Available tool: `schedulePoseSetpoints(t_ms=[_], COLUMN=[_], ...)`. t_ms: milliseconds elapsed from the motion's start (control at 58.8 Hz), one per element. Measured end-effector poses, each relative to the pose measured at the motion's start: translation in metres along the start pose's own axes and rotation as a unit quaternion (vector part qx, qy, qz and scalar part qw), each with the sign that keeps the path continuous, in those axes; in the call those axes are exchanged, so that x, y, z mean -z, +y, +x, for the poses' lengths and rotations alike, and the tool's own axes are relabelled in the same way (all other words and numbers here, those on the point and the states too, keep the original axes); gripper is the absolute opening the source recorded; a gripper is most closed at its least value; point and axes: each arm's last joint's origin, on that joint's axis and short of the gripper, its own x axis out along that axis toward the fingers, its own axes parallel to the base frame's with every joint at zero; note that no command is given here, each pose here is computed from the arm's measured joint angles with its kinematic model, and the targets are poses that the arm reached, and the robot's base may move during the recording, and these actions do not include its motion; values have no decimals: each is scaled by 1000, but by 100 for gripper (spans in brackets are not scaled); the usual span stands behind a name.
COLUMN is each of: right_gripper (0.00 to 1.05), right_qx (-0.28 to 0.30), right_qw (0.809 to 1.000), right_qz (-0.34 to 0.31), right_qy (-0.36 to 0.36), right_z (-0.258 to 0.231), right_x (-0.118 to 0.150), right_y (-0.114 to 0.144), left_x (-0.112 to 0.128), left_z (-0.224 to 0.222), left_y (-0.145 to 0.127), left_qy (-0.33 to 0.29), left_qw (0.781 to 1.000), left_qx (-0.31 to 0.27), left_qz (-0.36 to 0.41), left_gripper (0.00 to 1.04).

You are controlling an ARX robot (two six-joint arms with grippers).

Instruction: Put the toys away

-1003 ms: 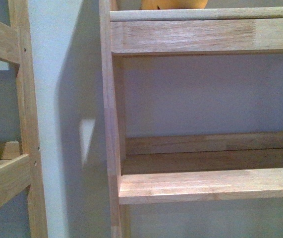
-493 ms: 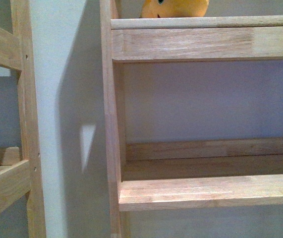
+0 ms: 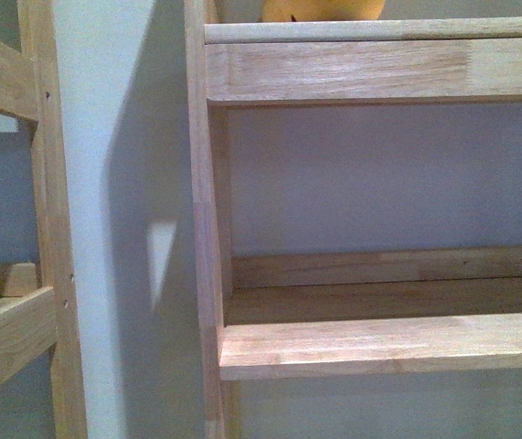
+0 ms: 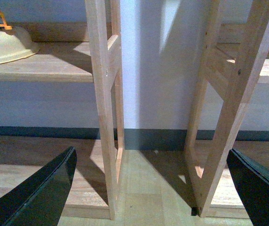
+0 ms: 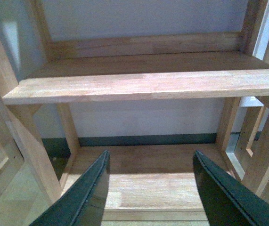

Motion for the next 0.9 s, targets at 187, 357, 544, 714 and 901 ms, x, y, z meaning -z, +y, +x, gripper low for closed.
schedulePoseSetpoints(t_ms=[187,357,544,714,901], right_gripper=[8,3,3,3,3], right_qx=[1,1,1,1,1], right_qw=[1000,1000,1000,1000,1000], right_qz=[-7,-9,-9,-9,-9], right_qy=[0,0,-2,0,-5], right_z=[0,0,0,0,-1], right_x=[10,18,23,28,35], right_y=[0,-1,-1,-1,-1], left_x=[0,0,0,0,0], left_z=[0,0,0,0,0], left_y=[0,0,0,0,0], left_qy=[0,0,0,0,0], left_qw=[1000,1000,1000,1000,1000], left_qx=[0,0,0,0,0], left_qz=[0,0,0,0,0], left_gripper=[98,98,98,98,98])
